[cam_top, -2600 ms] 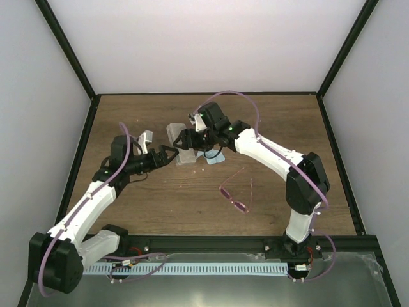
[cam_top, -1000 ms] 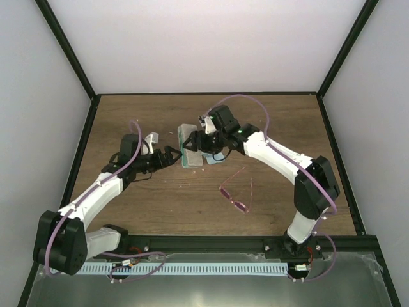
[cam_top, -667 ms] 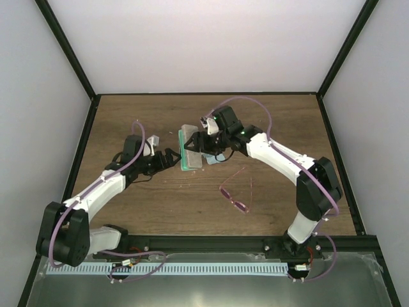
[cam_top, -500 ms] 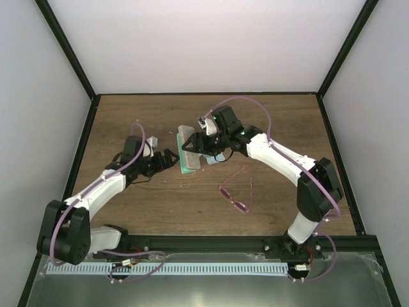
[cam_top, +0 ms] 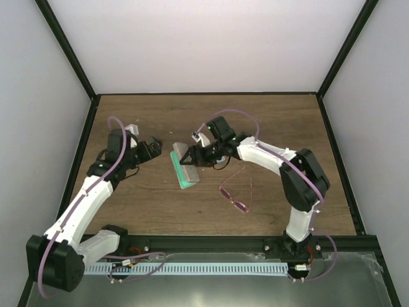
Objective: Organize the sunglasses
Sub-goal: Open the sunglasses case, then place the sunglasses case at the center of the board.
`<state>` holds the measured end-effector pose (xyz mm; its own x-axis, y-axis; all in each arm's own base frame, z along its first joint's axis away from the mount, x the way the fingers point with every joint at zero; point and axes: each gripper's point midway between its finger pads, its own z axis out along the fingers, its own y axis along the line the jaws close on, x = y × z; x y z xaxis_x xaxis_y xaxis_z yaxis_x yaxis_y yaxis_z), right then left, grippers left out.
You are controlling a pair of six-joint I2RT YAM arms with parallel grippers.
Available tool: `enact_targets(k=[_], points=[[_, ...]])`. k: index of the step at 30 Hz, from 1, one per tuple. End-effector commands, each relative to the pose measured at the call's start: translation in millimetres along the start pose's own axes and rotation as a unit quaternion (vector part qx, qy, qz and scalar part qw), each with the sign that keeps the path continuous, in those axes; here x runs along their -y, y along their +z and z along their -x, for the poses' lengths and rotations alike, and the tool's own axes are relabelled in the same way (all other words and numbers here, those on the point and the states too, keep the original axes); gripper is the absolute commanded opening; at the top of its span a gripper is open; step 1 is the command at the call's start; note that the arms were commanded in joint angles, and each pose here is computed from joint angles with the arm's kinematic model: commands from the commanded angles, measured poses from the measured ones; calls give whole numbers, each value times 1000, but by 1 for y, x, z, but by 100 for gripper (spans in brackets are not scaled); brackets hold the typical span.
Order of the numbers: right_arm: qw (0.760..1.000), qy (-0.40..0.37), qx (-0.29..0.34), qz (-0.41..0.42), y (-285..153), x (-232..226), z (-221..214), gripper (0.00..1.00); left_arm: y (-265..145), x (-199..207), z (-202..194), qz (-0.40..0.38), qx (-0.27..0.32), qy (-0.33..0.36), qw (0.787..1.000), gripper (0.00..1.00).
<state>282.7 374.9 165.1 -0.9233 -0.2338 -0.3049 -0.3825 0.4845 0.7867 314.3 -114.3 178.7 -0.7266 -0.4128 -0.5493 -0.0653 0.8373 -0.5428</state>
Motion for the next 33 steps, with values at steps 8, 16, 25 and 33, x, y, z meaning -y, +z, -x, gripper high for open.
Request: enact_targets(k=[8, 16, 25, 33], points=[[993, -19, -103, 49, 55, 46, -46, 65, -1, -46, -22, 89, -25, -6, 996, 100], [995, -8, -100, -24, 58, 74, -47, 91, 2, -44, -20, 89, -28, 11, 996, 100], [992, -40, -45, -113, 24, 65, -19, 91, 22, -33, -23, 52, -61, 92, 993, 97], [980, -62, 82, -172, -49, 20, 30, 88, 56, -40, -19, 68, -117, 202, 970, 86]])
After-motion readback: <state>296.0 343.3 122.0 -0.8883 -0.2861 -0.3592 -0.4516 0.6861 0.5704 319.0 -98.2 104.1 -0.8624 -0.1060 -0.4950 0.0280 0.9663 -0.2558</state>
